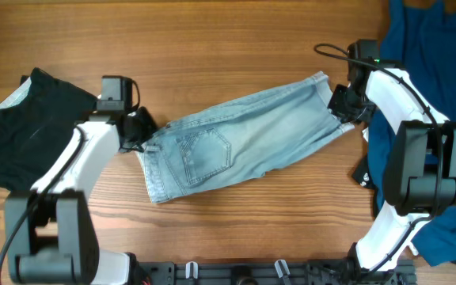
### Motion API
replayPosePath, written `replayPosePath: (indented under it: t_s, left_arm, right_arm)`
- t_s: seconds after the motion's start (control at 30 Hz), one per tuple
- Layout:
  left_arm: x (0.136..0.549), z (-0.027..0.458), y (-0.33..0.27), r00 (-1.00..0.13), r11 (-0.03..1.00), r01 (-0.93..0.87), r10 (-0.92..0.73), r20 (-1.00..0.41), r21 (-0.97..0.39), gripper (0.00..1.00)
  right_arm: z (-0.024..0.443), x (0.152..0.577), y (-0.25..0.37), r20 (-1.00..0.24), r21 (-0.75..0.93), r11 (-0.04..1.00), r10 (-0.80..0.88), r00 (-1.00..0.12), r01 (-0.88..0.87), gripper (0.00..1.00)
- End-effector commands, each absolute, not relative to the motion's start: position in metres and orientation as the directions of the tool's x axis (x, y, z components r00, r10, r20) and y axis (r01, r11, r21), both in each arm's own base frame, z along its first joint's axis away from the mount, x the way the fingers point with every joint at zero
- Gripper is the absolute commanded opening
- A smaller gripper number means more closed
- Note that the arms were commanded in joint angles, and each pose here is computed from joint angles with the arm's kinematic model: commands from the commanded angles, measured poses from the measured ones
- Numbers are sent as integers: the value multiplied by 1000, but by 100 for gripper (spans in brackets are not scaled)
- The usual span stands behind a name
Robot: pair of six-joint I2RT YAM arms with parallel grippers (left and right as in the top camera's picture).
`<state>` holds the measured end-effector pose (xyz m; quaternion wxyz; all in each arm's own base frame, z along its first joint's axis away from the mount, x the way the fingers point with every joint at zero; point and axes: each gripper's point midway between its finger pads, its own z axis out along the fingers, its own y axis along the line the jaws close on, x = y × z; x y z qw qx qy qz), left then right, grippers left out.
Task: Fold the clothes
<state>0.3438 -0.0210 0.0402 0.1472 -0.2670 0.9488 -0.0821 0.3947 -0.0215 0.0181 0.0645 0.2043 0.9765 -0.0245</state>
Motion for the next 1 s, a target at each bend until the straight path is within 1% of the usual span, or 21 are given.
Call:
replayPosePath:
  t_s: [0.0,0.1,0.17,0.23,0.27,0.3,0.33,0.37,0.43,0.5,0.53,0.57,0.6,0.63,0.7,0.77,0.87,0.9,0.97]
  left_arm:
    - [331,55,-15,-742,763,-594,-642,-194,-256,4]
    - [314,51,-27,-764,757,-598,-638,-99,-262,4]
    - [296,47,-29,-770,756,-615,-637,-33,-226,4]
    - [275,44,-26,-770,757,-633,-638,25,-163,4]
    - [268,43,-23,-768,759,-638,-640,34,-126,5]
    - [265,43,-22,-767,760,-640,-640,39,-117,5]
    - [264,43,-22,-767,760,-640,-640,42,-114,9]
    - [262,43,-22,-767,759,-641,-640,49,-109,16]
    - [252,43,-25,-764,758,-645,-639,92,-97,24]
    - [243,43,-25,-760,758,-648,-638,122,-73,40]
    - [236,44,-26,-756,757,-651,-638,149,-58,52]
    - [231,44,-26,-752,757,-652,-638,164,-46,60]
    - [226,45,-27,-748,756,-653,-637,183,-38,64]
    - [221,46,-29,-744,755,-655,-637,204,-32,70]
    - [216,47,-34,-737,751,-659,-633,237,-39,81]
    - [216,47,-35,-736,751,-659,-632,242,-45,84]
    - [216,48,-35,-735,750,-660,-633,242,-43,84]
    - [218,48,-35,-720,733,-679,-652,237,-44,84]
    - [222,54,-38,-725,728,-680,-652,222,-81,84]
  right_arm:
    - [28,414,3,-180,135,950,301,-936,280,28]
    - [31,424,5,-218,153,952,295,-930,266,29]
    - [31,427,1,-235,137,955,290,-928,264,33]
    - [30,424,-16,-245,62,927,374,-895,370,33]
    - [30,424,-19,-252,50,917,394,-884,395,33]
    - [31,425,-20,-257,53,910,410,-875,411,33]
    - [31,427,-20,-265,57,910,411,-873,411,33]
    - [33,429,-20,-272,60,910,411,-870,411,33]
    - [44,437,-20,-303,73,912,407,-862,405,34]
    - [63,448,-18,-348,100,920,390,-852,380,35]
    - [78,462,2,-381,180,956,286,-880,233,34]
    - [87,466,19,-393,244,962,212,-895,121,34]
    - [90,465,30,-392,280,958,168,-904,57,34]
    - [88,460,34,-376,283,958,148,-915,38,34]
    - [79,449,30,-330,244,968,143,-933,62,35]
    - [74,441,23,-304,204,976,141,-942,81,35]
    - [72,436,22,-281,194,977,142,-949,89,35]
    - [71,434,21,-275,188,978,143,-951,93,36]
    - [71,432,21,-267,186,978,142,-953,94,36]
